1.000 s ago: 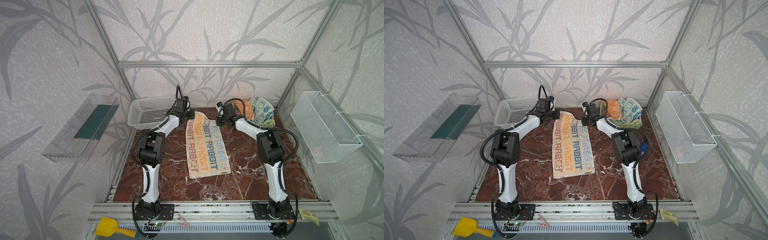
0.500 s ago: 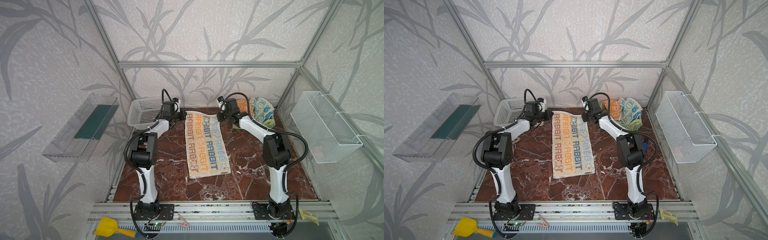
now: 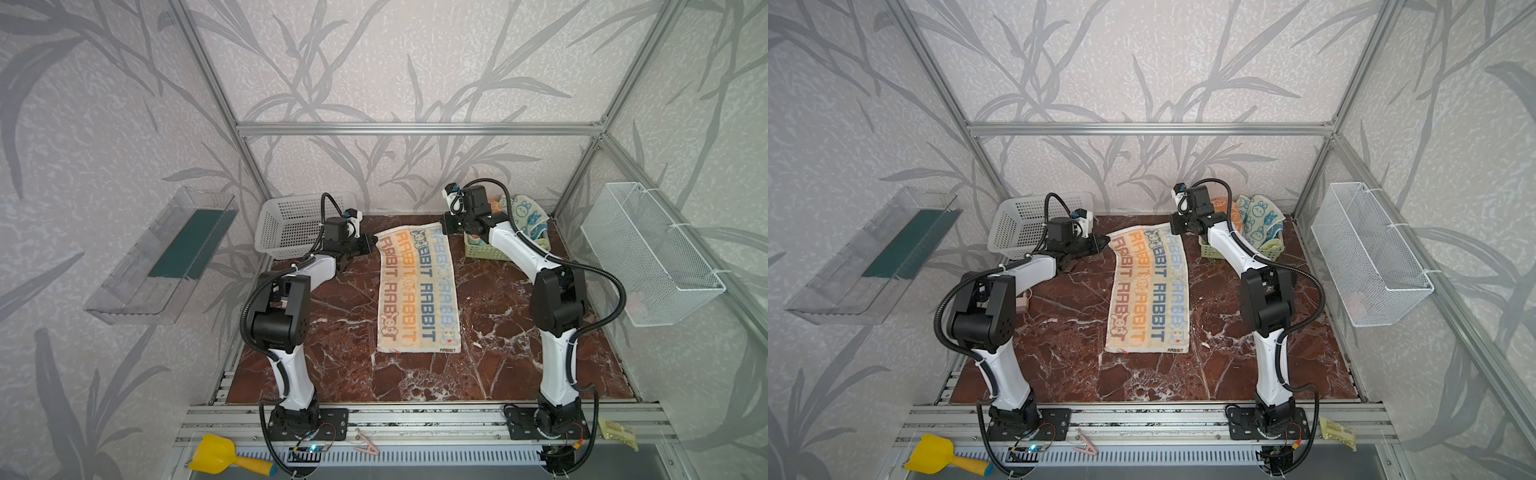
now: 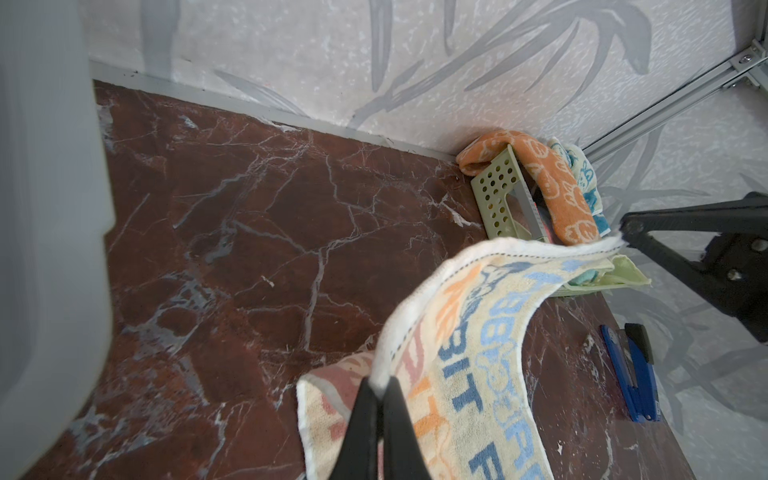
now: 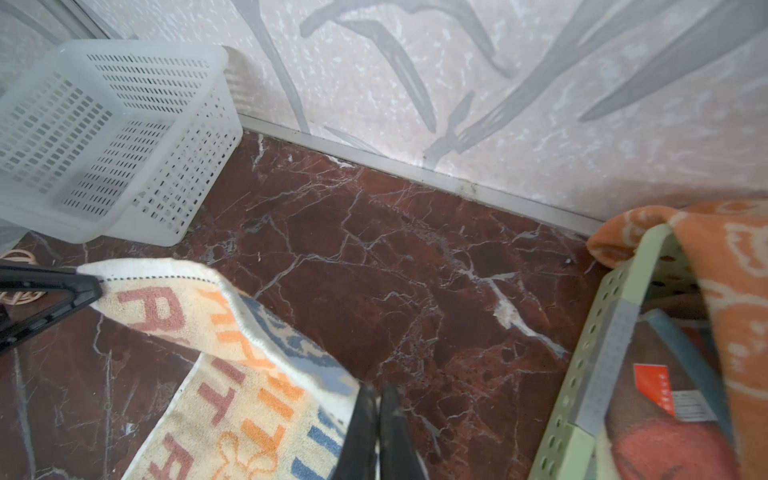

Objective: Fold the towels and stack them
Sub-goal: 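Lay the towel flat on the table with both grippers, pulling it away from the robot, then grasp the towel's far edge with both grippers and fold it toward the robot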

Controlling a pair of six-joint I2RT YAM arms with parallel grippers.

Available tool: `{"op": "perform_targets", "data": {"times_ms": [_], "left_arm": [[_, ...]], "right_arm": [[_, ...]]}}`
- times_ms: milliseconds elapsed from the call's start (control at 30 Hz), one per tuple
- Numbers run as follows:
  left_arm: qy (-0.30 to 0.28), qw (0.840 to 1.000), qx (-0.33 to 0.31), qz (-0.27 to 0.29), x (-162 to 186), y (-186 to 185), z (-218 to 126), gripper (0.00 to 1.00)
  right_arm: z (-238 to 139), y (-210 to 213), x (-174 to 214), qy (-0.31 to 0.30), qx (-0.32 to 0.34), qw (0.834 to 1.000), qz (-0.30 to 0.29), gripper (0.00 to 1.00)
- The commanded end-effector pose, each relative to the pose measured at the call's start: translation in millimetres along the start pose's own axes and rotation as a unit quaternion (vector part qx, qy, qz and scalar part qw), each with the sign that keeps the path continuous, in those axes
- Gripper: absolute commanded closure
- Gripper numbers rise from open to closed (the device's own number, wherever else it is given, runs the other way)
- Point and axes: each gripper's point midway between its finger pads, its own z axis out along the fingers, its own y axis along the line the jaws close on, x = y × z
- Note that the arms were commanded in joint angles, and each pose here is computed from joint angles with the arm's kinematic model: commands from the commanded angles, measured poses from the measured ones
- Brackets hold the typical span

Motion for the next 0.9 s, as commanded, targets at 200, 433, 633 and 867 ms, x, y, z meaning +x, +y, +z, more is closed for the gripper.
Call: {"op": "perform_targets", "data": {"times_ms": [200,433,633,867], "left_arm": [[-0.004,0.999,0.026,0.048,-5,-27,-28,1.0],[0.003,0.998,0.016,0.054,21,-28,-44,1.0],[0.023,0.999,0.008,0.028,62,-17,-44,1.0],[0.015,0.999,0.019,0.023,62,-29,-56,1.0]], "right_arm": [[-19,9,40,0.031,-0.012,0.999,0.017,1.0],[-39,17,61,0.049,-0.025,0.998,0.017,1.0],[-56,27,83,0.063,-0.044,0.996,0.044,1.0],[-78,35,92,0.07,-0.052,0.995,0.054,1.0]]}}
